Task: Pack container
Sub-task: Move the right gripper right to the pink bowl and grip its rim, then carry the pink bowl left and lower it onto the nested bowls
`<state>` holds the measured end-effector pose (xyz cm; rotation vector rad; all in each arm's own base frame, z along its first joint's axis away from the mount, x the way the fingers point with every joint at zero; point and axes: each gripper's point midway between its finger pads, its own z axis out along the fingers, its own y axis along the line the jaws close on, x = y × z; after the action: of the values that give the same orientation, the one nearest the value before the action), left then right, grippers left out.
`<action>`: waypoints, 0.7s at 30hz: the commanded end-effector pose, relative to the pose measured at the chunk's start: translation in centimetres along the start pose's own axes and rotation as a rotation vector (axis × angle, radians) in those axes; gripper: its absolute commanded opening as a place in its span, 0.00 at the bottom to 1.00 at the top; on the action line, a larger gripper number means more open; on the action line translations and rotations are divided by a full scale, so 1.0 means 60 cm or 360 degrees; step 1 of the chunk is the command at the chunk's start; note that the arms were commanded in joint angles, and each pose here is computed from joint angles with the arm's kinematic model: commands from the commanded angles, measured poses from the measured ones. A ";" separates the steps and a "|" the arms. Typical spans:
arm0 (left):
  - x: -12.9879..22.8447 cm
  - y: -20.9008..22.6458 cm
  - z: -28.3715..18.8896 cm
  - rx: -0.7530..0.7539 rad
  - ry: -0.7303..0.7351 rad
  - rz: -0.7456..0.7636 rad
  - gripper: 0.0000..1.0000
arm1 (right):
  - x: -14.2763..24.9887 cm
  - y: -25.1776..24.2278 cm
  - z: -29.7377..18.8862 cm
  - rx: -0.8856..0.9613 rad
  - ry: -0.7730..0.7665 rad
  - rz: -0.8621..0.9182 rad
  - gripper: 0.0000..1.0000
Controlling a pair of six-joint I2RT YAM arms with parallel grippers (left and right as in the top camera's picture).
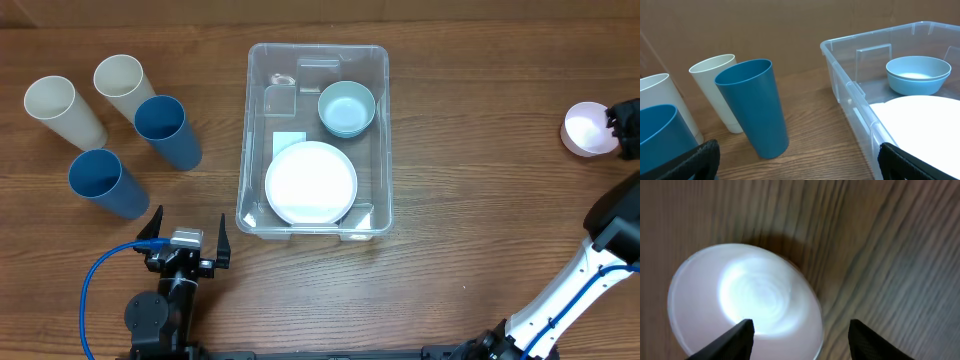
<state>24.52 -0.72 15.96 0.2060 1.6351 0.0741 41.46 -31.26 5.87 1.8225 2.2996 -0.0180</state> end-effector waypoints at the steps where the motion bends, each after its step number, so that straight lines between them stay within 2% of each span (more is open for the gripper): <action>1: 0.001 0.003 0.000 -0.0016 -0.0005 -0.0016 1.00 | 0.011 -0.006 0.021 -0.0007 0.0011 -0.0012 0.62; 2: 0.001 0.003 0.000 -0.0015 -0.0004 -0.0016 1.00 | 0.014 -0.008 0.030 -0.0005 0.0014 -0.0012 0.61; 3: 0.001 0.003 0.000 -0.0015 -0.0004 -0.0016 1.00 | 0.017 -0.010 0.037 -0.0001 0.0018 -0.0012 0.53; 7: 0.001 0.003 0.000 -0.0015 -0.0005 -0.0016 1.00 | 0.022 -0.014 0.046 0.0006 0.0033 -0.0013 0.08; 8: 0.001 0.003 0.000 -0.0015 -0.0004 -0.0016 1.00 | 0.025 -0.013 0.045 0.0002 0.0046 -0.0012 0.04; 14: 0.001 0.003 0.000 -0.0016 -0.0005 -0.0016 1.00 | 0.047 0.001 0.026 -0.0002 0.0111 -0.0084 0.04; 19: 0.001 0.003 0.000 -0.0016 -0.0004 -0.0016 1.00 | 0.058 0.086 -0.084 -0.0196 0.0078 -0.0229 0.04; 21: 0.001 0.003 0.000 -0.0015 -0.0004 -0.0016 1.00 | 0.076 0.148 -0.173 -0.0434 0.0074 -0.0308 0.04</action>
<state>24.52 -0.73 15.96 0.2063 1.6350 0.0738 42.82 -26.53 7.70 1.7256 2.4460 0.0956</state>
